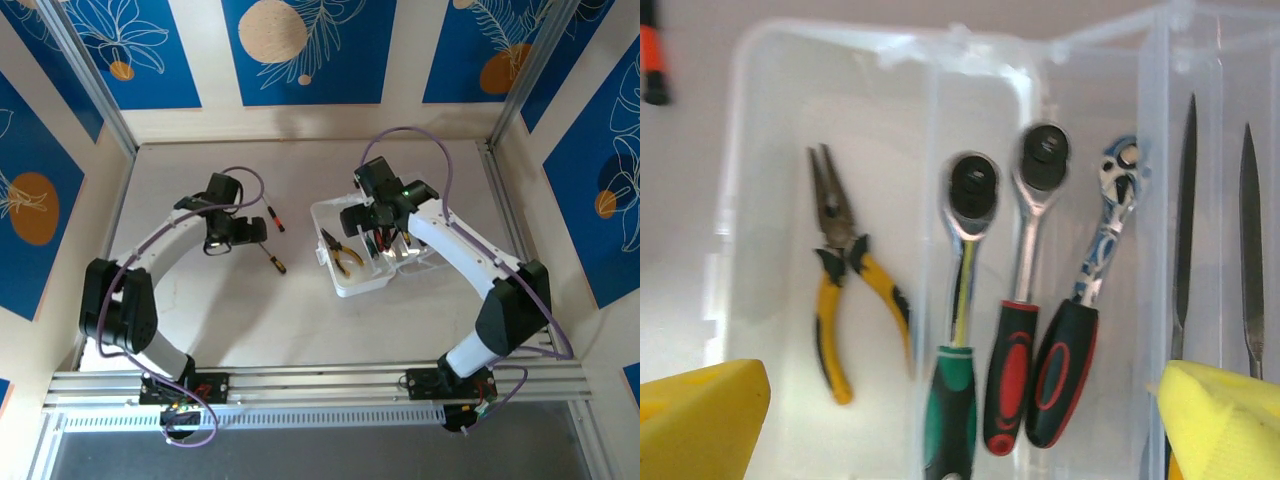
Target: Pack the tool kit
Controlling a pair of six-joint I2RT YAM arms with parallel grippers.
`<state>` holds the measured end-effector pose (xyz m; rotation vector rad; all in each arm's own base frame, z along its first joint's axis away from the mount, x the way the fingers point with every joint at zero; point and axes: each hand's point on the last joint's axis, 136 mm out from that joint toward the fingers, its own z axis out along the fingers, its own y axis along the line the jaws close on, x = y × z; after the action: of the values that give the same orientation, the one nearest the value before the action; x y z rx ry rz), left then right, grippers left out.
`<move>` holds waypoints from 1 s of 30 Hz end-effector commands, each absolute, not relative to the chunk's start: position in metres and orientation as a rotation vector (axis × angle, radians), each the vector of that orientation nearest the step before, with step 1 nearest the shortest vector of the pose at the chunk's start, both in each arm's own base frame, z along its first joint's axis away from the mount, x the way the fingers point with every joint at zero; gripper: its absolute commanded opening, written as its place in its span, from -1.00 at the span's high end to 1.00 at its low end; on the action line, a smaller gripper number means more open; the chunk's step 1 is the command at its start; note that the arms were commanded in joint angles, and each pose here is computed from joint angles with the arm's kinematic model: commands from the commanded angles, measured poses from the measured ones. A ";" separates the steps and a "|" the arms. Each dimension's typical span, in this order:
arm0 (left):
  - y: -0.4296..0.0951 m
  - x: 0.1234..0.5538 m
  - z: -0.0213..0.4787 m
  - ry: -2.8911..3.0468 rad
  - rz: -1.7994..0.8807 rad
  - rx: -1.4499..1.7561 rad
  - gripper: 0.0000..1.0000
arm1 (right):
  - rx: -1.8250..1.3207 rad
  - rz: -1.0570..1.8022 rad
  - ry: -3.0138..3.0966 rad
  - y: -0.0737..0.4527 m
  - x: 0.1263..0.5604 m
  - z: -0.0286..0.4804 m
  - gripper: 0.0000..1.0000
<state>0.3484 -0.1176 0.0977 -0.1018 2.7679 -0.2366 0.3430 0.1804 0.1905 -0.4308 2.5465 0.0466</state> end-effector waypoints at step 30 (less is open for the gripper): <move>-0.163 0.346 -0.008 2.997 -0.193 -0.037 0.41 | -0.544 0.199 2.538 0.202 0.326 0.191 -0.99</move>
<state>0.3573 -0.1486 0.0174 -0.0891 2.9460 -0.1255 0.3316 0.2024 0.1915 -0.5173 2.5376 0.1763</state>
